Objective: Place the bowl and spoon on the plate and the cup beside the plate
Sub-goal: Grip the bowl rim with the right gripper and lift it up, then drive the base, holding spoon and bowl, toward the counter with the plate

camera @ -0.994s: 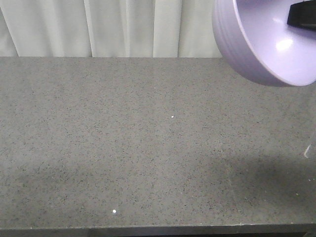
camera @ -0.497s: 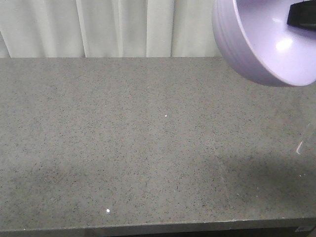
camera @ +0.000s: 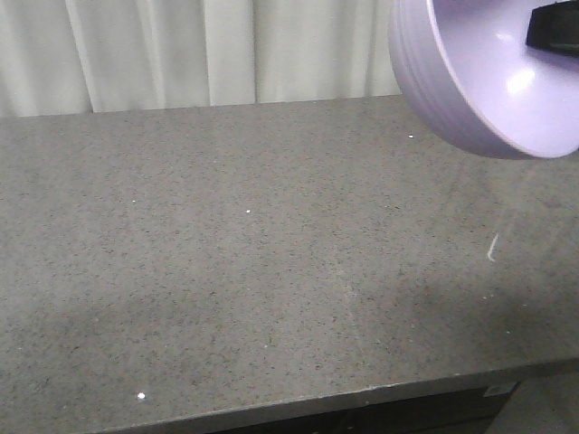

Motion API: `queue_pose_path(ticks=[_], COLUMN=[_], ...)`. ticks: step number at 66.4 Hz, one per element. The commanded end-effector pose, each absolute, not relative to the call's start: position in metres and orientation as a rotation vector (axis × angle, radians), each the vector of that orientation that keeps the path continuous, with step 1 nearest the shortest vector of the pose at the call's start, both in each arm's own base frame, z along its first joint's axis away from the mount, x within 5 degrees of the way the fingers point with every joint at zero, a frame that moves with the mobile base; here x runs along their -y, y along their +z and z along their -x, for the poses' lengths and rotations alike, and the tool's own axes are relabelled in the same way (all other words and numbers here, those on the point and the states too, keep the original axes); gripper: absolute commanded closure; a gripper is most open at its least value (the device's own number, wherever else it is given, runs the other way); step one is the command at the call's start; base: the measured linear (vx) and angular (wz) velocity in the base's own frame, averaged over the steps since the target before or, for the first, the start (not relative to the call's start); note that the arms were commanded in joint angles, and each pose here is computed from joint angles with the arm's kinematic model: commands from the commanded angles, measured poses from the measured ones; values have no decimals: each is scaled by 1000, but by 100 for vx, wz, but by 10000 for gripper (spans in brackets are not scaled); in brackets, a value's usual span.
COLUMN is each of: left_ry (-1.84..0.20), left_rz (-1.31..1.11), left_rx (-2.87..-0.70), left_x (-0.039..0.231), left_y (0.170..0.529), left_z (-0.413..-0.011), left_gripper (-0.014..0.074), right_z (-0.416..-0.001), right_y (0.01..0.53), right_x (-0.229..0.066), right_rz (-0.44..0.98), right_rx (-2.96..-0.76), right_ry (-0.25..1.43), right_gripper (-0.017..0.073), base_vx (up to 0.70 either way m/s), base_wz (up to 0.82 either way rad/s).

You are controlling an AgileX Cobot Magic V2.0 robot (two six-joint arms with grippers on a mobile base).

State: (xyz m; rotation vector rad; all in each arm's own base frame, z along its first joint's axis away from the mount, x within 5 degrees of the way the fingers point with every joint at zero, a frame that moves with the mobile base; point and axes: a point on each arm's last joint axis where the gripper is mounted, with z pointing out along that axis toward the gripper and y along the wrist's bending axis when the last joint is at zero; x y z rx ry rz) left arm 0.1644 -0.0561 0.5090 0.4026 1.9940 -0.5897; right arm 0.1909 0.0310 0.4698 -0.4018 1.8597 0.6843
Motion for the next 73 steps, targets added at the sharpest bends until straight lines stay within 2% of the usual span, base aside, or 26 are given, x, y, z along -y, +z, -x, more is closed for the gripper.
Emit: queue_pose_path(ticks=[1, 73], left_ry=[-620, -620], left_rz=[-383, -383], left_rx=[-1901, -1901], left_x=[58, 58], left_y=[522, 522], left_z=[-159, -159], left_gripper=[601, 601], right_z=[-185, -184], right_y=[485, 486], right_x=[-33, -34], right_rz=[388, 391], right_rx=[-1770, -1767], right_ry=[699, 696], right_gripper=[565, 565], base_vx=[0, -2], base_wz=[-34, -31])
